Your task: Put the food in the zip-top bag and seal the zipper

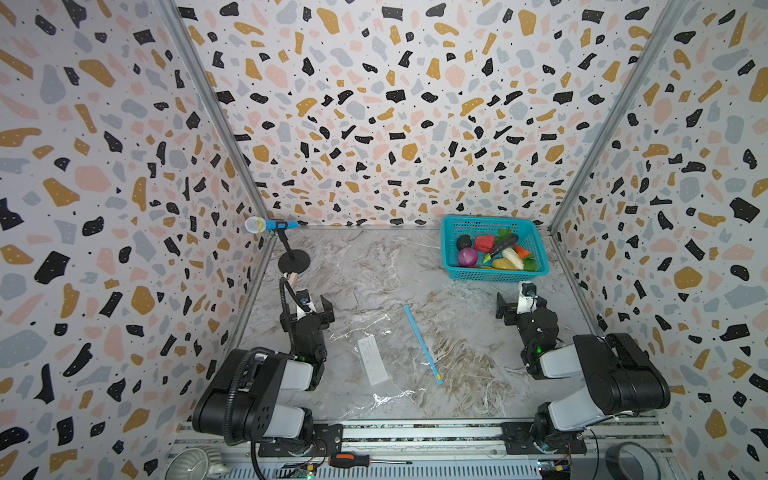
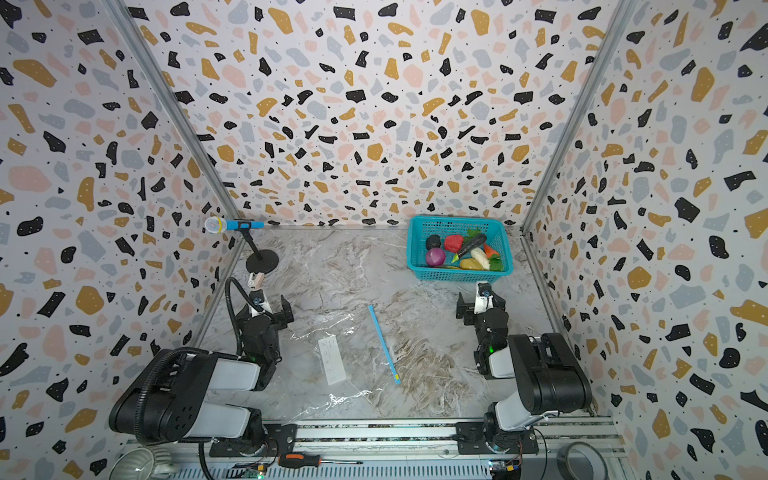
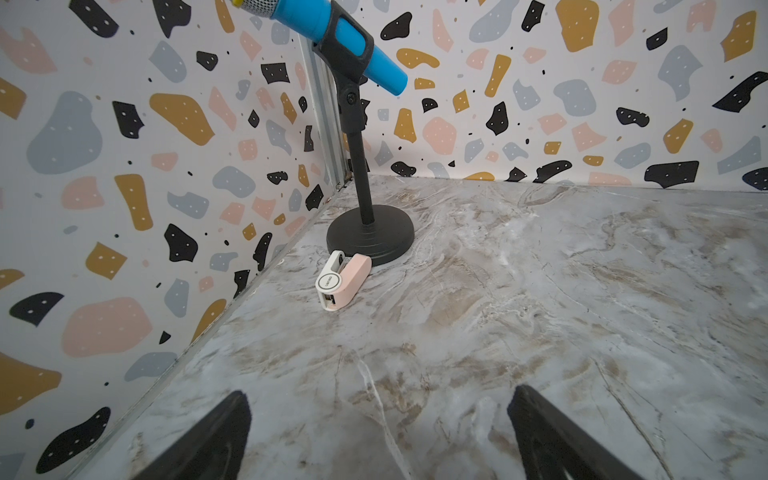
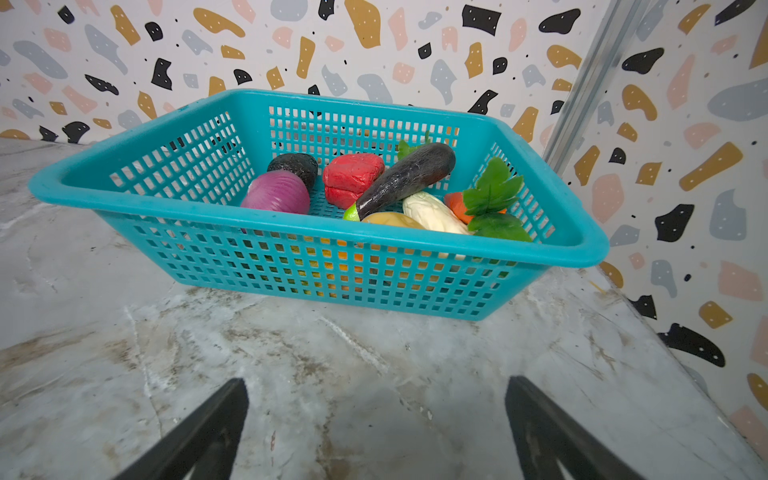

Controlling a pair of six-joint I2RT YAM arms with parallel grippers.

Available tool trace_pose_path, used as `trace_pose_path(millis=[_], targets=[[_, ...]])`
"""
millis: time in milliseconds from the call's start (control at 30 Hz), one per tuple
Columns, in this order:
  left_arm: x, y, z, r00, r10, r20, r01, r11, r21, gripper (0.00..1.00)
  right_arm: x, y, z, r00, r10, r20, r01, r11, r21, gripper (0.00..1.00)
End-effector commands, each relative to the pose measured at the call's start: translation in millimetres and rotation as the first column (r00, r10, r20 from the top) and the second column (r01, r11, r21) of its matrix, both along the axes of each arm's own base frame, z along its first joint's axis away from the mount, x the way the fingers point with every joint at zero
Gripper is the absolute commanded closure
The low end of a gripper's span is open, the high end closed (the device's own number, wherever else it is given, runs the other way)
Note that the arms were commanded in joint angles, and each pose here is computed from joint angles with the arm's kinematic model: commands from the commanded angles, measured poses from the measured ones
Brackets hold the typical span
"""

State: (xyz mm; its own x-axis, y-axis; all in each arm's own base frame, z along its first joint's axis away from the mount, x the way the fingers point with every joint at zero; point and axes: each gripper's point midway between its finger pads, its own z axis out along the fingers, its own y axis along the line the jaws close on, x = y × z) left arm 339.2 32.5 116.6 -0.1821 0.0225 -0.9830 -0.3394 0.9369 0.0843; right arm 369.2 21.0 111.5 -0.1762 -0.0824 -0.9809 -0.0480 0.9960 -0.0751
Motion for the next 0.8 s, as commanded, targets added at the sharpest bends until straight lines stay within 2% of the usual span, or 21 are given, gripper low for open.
trace_pose_path(millis=[0, 533, 767], targets=[[2, 2, 19, 0.997, 0.007, 0.077, -0.006, 1.000, -0.014, 0.00, 0, 0, 12, 0.999, 0.001, 0.036, -0.001, 1.000, -0.002, 0.01], [2, 2, 20, 0.997, 0.007, 0.078, -0.006, 1.000, -0.014, 0.00, -1, 0, 12, 0.999, 0.001, 0.038, -0.001, 1.000, -0.006, 0.01], [4, 3, 28, 0.997, 0.018, 0.081, -0.017, 1.000, -0.017, 0.01, -13, -3, 21, 0.993, -0.070, 0.089, 0.074, 0.997, -0.032, 0.01]])
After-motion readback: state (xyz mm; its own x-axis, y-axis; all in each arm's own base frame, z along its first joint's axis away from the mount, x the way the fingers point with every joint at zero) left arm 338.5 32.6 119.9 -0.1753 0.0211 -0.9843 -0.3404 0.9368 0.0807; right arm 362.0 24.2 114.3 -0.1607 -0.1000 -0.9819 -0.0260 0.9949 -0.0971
